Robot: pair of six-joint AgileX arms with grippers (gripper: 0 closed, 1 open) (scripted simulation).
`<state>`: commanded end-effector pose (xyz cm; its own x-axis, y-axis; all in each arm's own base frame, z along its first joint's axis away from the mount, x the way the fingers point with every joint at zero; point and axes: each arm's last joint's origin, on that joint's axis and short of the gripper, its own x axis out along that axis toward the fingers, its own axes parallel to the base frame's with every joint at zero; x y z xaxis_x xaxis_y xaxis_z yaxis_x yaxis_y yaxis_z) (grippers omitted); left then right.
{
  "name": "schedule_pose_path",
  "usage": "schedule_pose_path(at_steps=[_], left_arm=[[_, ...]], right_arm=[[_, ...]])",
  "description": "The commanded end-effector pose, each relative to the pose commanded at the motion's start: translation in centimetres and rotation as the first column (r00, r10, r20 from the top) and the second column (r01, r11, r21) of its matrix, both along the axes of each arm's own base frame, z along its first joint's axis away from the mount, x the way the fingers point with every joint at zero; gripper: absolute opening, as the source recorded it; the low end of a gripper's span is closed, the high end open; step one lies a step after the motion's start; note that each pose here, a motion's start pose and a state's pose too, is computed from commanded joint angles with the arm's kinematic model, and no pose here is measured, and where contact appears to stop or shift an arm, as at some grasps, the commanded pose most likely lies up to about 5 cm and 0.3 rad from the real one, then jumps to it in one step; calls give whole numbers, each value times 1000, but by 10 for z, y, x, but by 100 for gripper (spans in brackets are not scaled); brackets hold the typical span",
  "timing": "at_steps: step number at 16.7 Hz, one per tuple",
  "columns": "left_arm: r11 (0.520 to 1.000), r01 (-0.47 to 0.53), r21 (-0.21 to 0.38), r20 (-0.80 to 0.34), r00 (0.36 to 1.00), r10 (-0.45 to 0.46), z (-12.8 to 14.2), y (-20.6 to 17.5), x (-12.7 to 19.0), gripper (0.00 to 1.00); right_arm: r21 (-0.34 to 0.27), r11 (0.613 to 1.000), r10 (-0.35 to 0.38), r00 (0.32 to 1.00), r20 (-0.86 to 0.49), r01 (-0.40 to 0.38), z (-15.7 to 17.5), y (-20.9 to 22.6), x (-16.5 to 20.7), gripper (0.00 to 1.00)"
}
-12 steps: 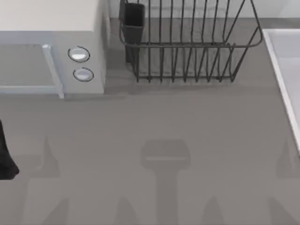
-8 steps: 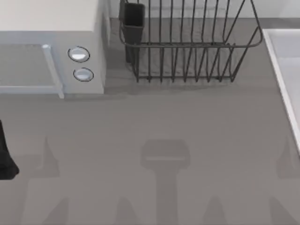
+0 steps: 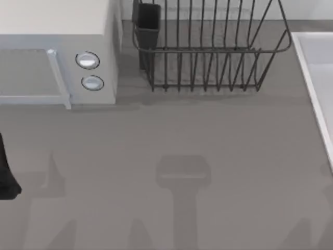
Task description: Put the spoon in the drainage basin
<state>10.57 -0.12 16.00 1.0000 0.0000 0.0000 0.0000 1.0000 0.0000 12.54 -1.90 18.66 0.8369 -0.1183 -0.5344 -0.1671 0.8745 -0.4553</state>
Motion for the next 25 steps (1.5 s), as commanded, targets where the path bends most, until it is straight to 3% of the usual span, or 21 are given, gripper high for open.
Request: schedule_pose_path(at_steps=[2, 4, 7, 10, 13, 15, 21, 25], left_arm=[[1000, 0, 0, 0, 1000, 0, 0, 0, 0, 100], [1000, 0, 0, 0, 1000, 0, 0, 0, 0, 100], [1000, 0, 0, 0, 1000, 0, 0, 0, 0, 100], [1000, 0, 0, 0, 1000, 0, 0, 0, 0, 100], [1000, 0, 0, 0, 1000, 0, 0, 0, 0, 100], [1000, 0, 0, 0, 1000, 0, 0, 0, 0, 100], [1000, 0, 0, 0, 1000, 0, 0, 0, 0, 100], [1000, 0, 0, 0, 1000, 0, 0, 0, 0, 100]], right_arm=[[-128, 985, 81, 965, -249, -115, -1, -8, 10, 100], [-182, 938, 174, 858, -484, -293, -3, -16, 19, 100], [-107, 830, 311, 612, -727, -548, -5, -31, 34, 100], [22, 715, 415, 399, -817, -699, -3, -46, 49, 100], [95, 627, 474, 283, -834, -773, 4, -58, 60, 100], [116, 596, 493, 248, -834, -794, 6, -62, 65, 100], [119, 588, 496, 241, -834, -800, 6, -62, 66, 100], [124, 590, 498, 239, -834, -798, -20, -64, 70, 100]])
